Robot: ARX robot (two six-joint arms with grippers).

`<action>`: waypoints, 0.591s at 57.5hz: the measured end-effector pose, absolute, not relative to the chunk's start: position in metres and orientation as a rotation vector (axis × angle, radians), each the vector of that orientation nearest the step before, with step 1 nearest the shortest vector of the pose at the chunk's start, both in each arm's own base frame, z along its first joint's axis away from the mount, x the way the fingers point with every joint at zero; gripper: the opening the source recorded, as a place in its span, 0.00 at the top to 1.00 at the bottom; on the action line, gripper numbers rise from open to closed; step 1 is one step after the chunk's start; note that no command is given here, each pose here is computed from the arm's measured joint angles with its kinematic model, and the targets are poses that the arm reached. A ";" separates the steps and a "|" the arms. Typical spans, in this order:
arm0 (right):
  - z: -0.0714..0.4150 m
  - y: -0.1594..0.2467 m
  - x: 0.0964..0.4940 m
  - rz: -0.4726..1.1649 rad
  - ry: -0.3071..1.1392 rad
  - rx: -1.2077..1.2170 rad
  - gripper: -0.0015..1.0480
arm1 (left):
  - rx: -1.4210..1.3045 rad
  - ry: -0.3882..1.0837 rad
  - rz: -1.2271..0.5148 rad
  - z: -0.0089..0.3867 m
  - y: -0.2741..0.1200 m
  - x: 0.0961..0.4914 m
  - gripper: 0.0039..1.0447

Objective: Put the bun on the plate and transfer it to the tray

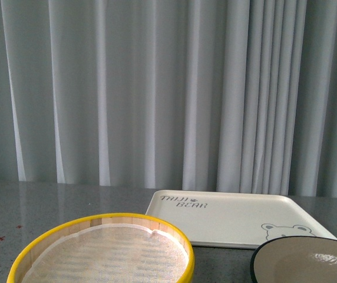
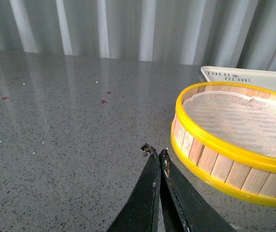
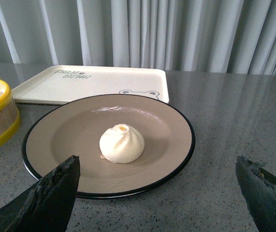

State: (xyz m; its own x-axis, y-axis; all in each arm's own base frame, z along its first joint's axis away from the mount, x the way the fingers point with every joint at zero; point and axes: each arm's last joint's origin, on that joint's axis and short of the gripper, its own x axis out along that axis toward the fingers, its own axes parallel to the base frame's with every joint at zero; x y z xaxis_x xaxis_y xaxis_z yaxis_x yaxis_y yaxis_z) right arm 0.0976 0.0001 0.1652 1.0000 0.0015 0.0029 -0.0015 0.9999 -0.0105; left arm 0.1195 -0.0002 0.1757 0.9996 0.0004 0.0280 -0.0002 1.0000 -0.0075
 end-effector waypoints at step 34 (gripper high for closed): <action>0.165 0.000 0.098 0.002 -0.003 -0.010 0.08 | -0.008 -0.028 0.001 0.175 0.000 0.106 0.96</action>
State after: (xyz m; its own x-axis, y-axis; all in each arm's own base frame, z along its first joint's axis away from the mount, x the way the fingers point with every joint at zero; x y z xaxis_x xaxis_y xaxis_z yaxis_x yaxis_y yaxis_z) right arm 0.0976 0.0001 0.1652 1.0000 0.0015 0.0029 -0.0015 0.9999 -0.0105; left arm 0.1057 -0.0001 0.1748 0.9996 0.0008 0.0277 -0.0005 1.0000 -0.0079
